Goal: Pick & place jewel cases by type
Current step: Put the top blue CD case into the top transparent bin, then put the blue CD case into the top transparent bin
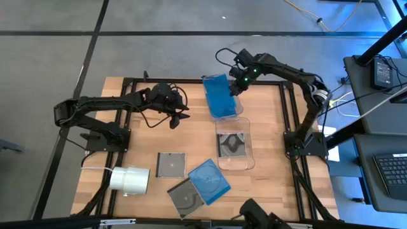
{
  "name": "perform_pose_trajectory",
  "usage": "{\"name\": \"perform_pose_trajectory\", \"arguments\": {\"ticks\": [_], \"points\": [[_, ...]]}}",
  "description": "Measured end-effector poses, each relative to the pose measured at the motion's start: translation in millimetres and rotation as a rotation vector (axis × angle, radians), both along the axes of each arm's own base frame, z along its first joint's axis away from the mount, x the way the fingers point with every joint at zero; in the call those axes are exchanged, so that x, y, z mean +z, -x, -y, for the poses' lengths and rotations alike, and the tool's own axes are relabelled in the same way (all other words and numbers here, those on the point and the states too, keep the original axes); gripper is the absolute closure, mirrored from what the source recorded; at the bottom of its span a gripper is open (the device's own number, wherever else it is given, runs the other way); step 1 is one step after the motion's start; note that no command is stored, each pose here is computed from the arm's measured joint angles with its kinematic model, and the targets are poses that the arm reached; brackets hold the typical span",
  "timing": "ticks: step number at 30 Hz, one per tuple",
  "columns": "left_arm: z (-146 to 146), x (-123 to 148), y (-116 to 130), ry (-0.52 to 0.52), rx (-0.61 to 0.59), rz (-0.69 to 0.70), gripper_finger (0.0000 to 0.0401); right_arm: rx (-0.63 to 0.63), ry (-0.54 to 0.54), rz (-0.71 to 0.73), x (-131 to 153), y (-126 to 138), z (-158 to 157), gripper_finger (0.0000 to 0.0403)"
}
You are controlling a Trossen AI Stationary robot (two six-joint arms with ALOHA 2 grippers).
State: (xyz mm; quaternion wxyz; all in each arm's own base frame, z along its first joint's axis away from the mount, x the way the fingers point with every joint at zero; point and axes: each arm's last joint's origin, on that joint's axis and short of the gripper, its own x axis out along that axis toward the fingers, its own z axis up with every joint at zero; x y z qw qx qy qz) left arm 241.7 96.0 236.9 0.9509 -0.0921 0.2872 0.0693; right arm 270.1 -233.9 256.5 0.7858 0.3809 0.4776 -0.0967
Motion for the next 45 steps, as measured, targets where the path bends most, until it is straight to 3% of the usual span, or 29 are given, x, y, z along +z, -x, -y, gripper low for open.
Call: {"name": "perform_pose_trajectory", "arguments": {"ticks": [9, 16, 24, 32, 36, 40, 45], "points": [[0.1, -0.3, 0.2, 0.001, 0.000, -0.003, 0.0215, -0.005, -0.103, -0.040, -32.0, -6.6, 11.7, 0.0347], [0.1, -0.3, 0.2, 0.001, 0.001, -0.004, 0.0216, -0.004, -0.101, -0.076, -43.9, -9.5, 14.7, 0.0318], [0.0, -0.3, 0.2, 0.000, 0.001, -0.004, 0.0215, 0.012, 0.018, -0.160, -46.0, -7.3, 17.2, 0.0314], [-0.2, -0.3, 0.2, -0.005, 0.009, -0.006, 0.0214, 0.021, 0.058, -0.180, -46.4, -7.0, 18.5, 0.0312], [-1.2, -1.2, 0.6, -0.091, 0.010, -0.027, 0.0216, 0.014, 0.085, -0.159, -45.1, -9.2, 20.9, 0.0312], [3.5, -9.6, 2.4, -0.160, -0.073, -0.070, 0.0216, -0.011, 0.204, -0.118, -29.5, -11.3, 24.8, 0.0312], [9.1, -11.4, 2.0, -0.142, -0.088, -0.091, 0.0215, -0.067, 0.482, -0.123, -0.7, -19.0, 18.1, 0.0312]]}}
